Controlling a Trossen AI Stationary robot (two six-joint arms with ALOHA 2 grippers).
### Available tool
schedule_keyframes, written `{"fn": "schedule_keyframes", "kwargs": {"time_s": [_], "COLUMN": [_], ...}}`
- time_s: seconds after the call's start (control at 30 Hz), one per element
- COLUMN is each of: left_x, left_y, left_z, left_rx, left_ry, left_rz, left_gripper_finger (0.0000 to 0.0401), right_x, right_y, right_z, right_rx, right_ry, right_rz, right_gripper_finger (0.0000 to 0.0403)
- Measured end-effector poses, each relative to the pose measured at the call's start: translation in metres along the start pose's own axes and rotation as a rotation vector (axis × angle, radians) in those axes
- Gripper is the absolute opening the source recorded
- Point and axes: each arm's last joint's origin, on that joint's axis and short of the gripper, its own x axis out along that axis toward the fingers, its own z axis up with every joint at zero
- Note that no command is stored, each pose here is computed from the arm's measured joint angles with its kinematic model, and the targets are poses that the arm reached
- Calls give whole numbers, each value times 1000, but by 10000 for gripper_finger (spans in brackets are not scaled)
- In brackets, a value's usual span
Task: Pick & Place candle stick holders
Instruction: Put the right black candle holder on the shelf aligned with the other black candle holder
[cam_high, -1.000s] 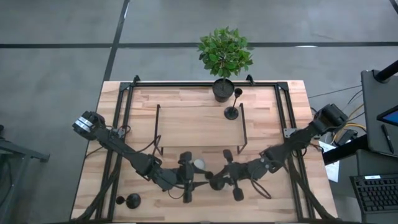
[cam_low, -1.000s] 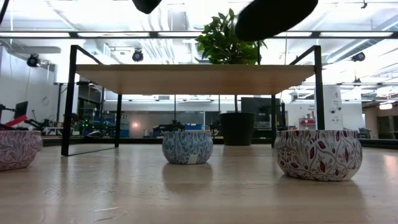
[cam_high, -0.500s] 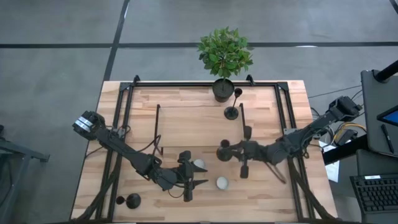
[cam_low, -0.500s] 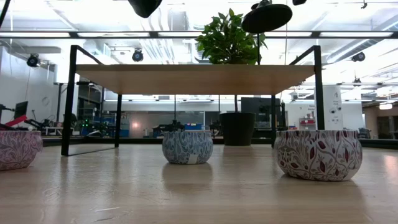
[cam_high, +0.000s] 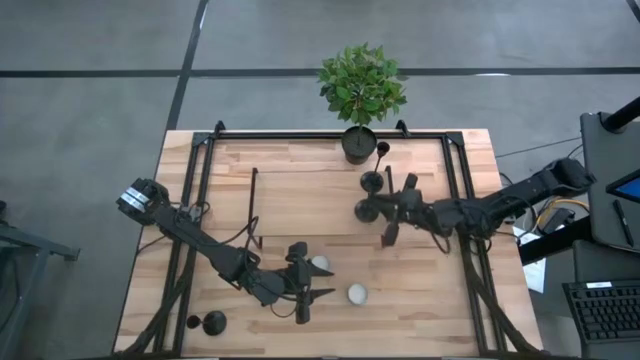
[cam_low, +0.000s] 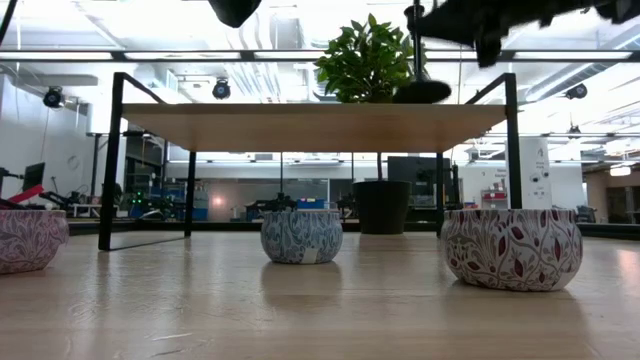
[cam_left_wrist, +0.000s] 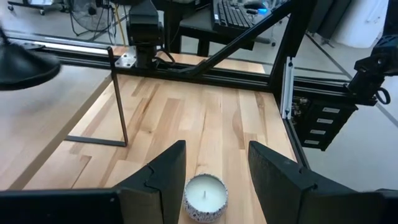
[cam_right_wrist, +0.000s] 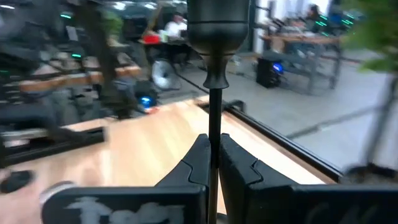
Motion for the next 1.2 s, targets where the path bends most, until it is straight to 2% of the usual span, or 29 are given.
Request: {"fn": "schedule_keyframes", "kwargs": {"time_s": [0.27,0.5,1.2], "left_x": [0,0,0], "left_y": [0,0,0], "left_z": [0,0,0], "left_rx": [1,0,-1], "left_ry": [1,2,5], "left_rz": [0,0,1], "left_gripper_finger": [170,170,170], "right_x": [8,8,5], "right_y": [-21,-25,-24], "right_z": [-15,-16,-20], "right_rx": [23,13,15], "right_ry": [30,23,53], "right_rz": [-101,-159,-187], "right_gripper_finger": [11,11,11]}}
